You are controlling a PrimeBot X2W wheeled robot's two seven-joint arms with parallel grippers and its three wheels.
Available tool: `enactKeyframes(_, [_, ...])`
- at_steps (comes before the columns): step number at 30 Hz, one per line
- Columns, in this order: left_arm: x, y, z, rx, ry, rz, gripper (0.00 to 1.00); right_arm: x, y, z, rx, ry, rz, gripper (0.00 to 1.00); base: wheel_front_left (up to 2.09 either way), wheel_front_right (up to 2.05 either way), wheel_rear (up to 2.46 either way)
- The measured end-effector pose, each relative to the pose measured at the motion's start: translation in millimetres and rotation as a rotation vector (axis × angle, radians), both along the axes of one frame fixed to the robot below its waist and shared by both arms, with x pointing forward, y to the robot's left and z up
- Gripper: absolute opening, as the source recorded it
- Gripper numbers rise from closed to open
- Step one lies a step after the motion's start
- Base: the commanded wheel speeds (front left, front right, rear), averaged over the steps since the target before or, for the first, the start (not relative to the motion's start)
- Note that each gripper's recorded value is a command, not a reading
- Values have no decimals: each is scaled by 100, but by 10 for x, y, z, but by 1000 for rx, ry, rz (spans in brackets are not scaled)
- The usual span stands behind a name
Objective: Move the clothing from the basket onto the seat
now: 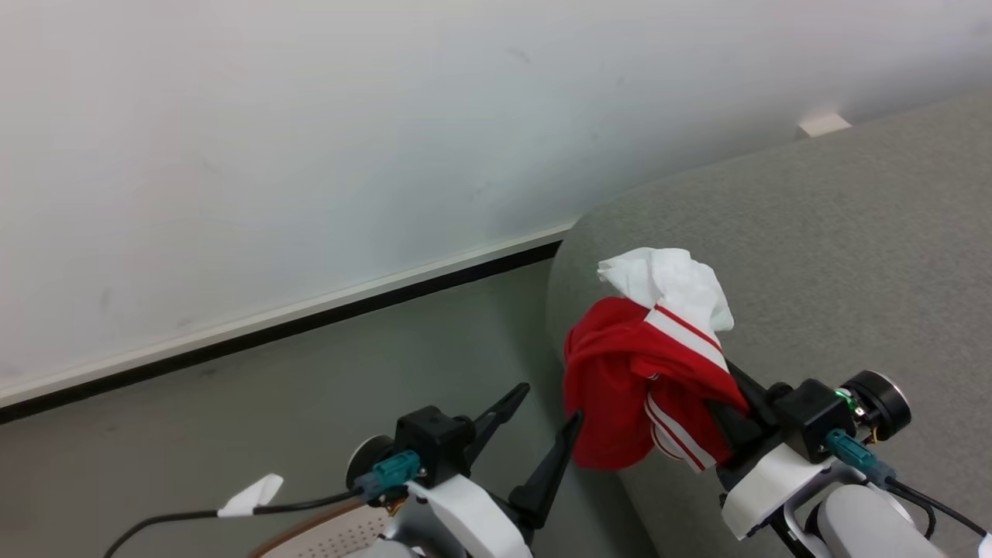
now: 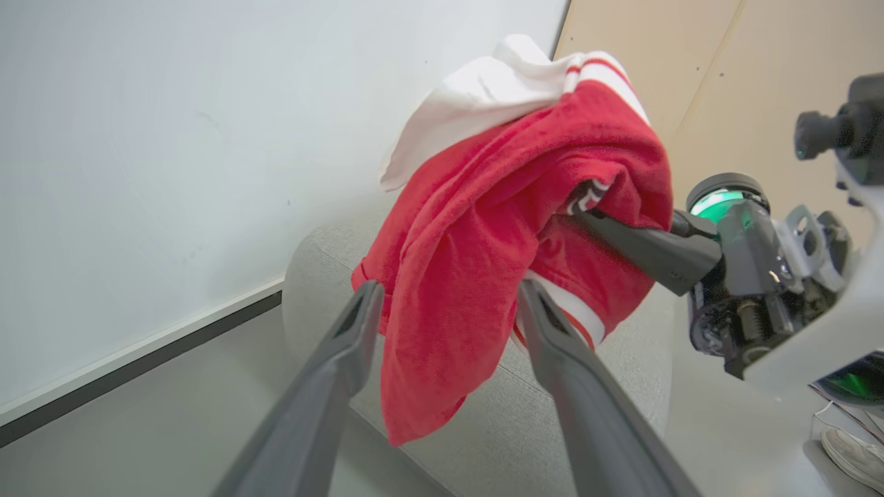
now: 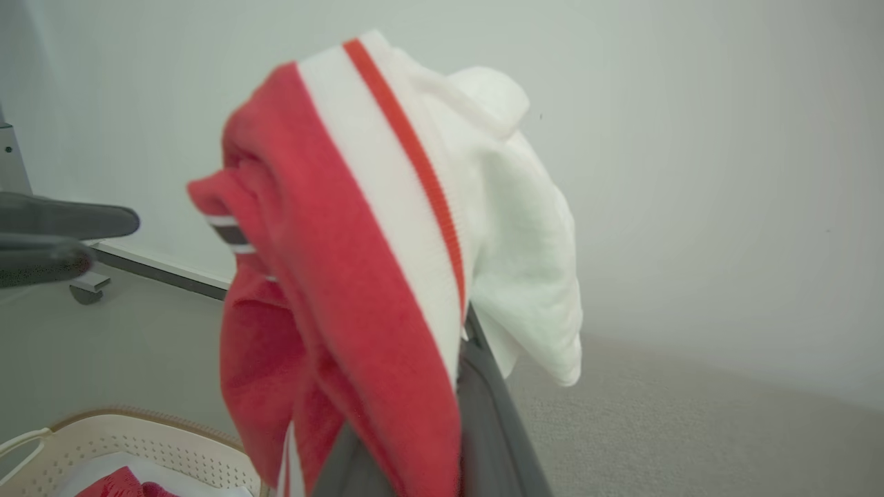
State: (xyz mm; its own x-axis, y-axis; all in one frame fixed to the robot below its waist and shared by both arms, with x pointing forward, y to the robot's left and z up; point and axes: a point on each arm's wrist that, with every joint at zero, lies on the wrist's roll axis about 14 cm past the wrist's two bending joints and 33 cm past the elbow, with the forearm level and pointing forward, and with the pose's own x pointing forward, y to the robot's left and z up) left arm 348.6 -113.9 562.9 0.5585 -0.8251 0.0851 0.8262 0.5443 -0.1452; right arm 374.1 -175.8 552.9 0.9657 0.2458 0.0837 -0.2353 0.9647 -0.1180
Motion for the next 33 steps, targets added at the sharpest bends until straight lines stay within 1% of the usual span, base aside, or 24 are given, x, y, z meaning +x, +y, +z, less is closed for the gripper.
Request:
enactKeyframes(5, [-124,-286,-6,-9,5,-97,100,-207,-407,-58,-3,18,-116,0,0,0,0])
enactKeyframes(9, [-188,-447,-11,-16,10,-154,100,-331,-644,-82,-5,29,-187,0,0,0,0])
enactKeyframes(12, [-206,-509,-42,-19,22,-180,100,-341,-755,-90,-4,34,-221,0,0,0,0])
enactKeyframes(15, [-146,-559,-21,-21,8,-199,100,-278,-906,-52,-14,26,-262,0,0,0,0])
enactKeyframes(20, [103,-615,-17,-17,-16,-229,100,58,-1317,172,-37,-30,-370,0,0,0,0])
enactKeyframes(23, [275,-652,-51,-16,-36,-254,100,339,-1637,286,-87,-49,-445,0,0,0,0])
enactKeyframes(24, [332,-667,-67,-19,-41,-261,100,428,-1759,294,-129,-42,-471,0,0,0,0])
enactKeyframes(25, [392,-679,-93,-19,-45,-269,100,519,-1886,315,-131,-44,-504,0,0,0,0])
enactKeyframes(26, [447,-692,-118,-22,-48,-277,100,619,-2014,318,-141,-38,-534,0,0,0,0])
enactKeyframes(27, [510,-695,-140,-30,-50,-282,100,715,-2136,319,-184,-27,-556,0,0,0,0])
enactKeyframes(29, [646,-694,-231,-35,-48,-284,100,918,-2362,341,-203,-28,-612,0,0,0,0])
enactKeyframes(31, [761,-686,-322,-47,-48,-286,100,1116,-2549,271,-270,7,-648,0,0,0,0])
enactKeyframes(33, [869,-661,-464,-50,-37,-284,100,1330,-2672,179,-270,23,-681,0,0,0,0])
